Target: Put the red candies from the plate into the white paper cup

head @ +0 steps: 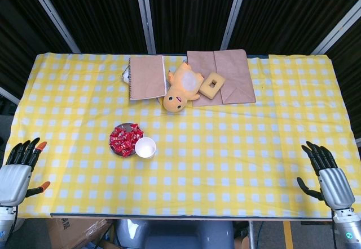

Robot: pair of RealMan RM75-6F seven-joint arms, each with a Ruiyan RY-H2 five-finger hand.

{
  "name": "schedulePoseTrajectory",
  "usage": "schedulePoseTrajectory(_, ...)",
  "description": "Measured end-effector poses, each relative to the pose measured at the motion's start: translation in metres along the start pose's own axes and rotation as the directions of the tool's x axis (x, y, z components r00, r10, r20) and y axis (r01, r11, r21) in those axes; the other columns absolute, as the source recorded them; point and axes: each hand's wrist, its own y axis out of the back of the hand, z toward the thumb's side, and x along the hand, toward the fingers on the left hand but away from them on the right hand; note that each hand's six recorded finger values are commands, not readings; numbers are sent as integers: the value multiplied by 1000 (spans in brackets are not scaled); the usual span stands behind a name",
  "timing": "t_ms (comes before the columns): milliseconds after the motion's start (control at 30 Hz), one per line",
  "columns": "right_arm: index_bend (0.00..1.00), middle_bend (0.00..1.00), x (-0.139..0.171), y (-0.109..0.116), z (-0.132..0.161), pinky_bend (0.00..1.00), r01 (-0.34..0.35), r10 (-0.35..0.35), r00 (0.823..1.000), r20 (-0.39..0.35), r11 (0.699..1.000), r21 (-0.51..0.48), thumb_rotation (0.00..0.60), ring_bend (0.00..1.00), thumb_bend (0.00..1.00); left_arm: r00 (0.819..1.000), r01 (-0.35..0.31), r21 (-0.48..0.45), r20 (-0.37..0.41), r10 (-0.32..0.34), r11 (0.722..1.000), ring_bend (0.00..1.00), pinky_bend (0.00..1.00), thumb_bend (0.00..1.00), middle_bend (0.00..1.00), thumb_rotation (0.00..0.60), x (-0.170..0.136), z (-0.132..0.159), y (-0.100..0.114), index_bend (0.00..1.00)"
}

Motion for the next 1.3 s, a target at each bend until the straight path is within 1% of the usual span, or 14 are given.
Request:
schedulePoseTrajectory(233, 0, 0, 1, 0, 0, 0, 0, 0, 1000, 0, 1000, 1, 600, 0, 424, 1000, -2, 3, 3, 2, 1000, 0, 0, 101, 0, 600, 0, 1, 0, 0)
schedulePoseTrajectory(500, 0, 0, 1, -1, 1, 0, -4, 4, 1000, -1, 1000, 2, 600, 0, 424, 1000, 13, 3, 2, -13, 1000, 0, 0, 100, 0, 600, 2, 1, -1, 0)
schedulePoseTrajectory(700, 0, 0, 1, 0, 1, 0, -5, 5, 1000, 1, 1000, -10, 600, 0, 424, 1000, 23, 18, 10, -23, 1000, 0, 0, 100, 0, 600, 12, 6, -2, 0)
schedulePoseTrajectory(833, 0, 0, 1, -1, 1, 0, -12, 12, 1000, 2, 1000, -17, 600, 0, 424, 999, 49, 10, 14, -49, 999, 0, 0, 101, 0, 600, 23, 13, -2, 0)
schedulePoseTrajectory(933, 0, 0, 0, -1, 0, 0, -15, 15, 1000, 4, 1000, -27, 600, 0, 424, 997, 74, 13, 25, -75, 997, 0, 38, 104, 0, 600, 37, 21, -2, 0)
schedulePoseTrajectory(967, 0, 0, 0, -1, 1, 0, -16, 16, 1000, 4, 999, -28, 600, 0, 423, 996, 83, 18, 29, -84, 996, 5, 89, 106, 0, 600, 42, 24, -2, 0)
schedulePoseTrajectory(1000, 0, 0, 0, -1, 1, 0, -17, 17, 1000, 4, 999, -29, 600, 0, 424, 995, 92, 24, 32, -93, 995, 61, 190, 107, 0, 600, 48, 27, -3, 0)
schedulePoseTrajectory(1033, 0, 0, 0, -1, 0, 0, -19, 19, 1000, 5, 999, -30, 600, 0, 423, 994, 101, 35, 36, -102, 994, 144, 286, 108, 6, 600, 55, 31, -3, 0)
schedulePoseTrajectory(1100, 0, 0, 0, -2, 0, 0, -24, 24, 1000, 7, 999, -32, 600, 0, 424, 993, 107, 55, 46, -110, 993, 508, 612, 112, 46, 600, 67, 38, -2, 0)
schedulePoseTrajectory(1167, 0, 0, 0, -1, 0, 0, -26, 26, 1000, 9, 999, -36, 600, 0, 424, 992, 105, 84, 59, -110, 991, 695, 768, 114, 71, 600, 82, 48, -2, 0)
schedulePoseTrajectory(1200, 0, 0, 0, -1, 0, 0, -26, 26, 1000, 9, 999, -38, 600, 0, 424, 992, 100, 98, 67, -107, 990, 738, 812, 114, 76, 600, 88, 54, -1, 1)
schedulePoseTrajectory(1300, 0, 0, 0, 0, 0, 0, -25, 26, 1000, 11, 999, -48, 600, 0, 423, 990, 97, 130, 92, -109, 987, 772, 846, 114, 86, 600, 110, 73, -3, 3)
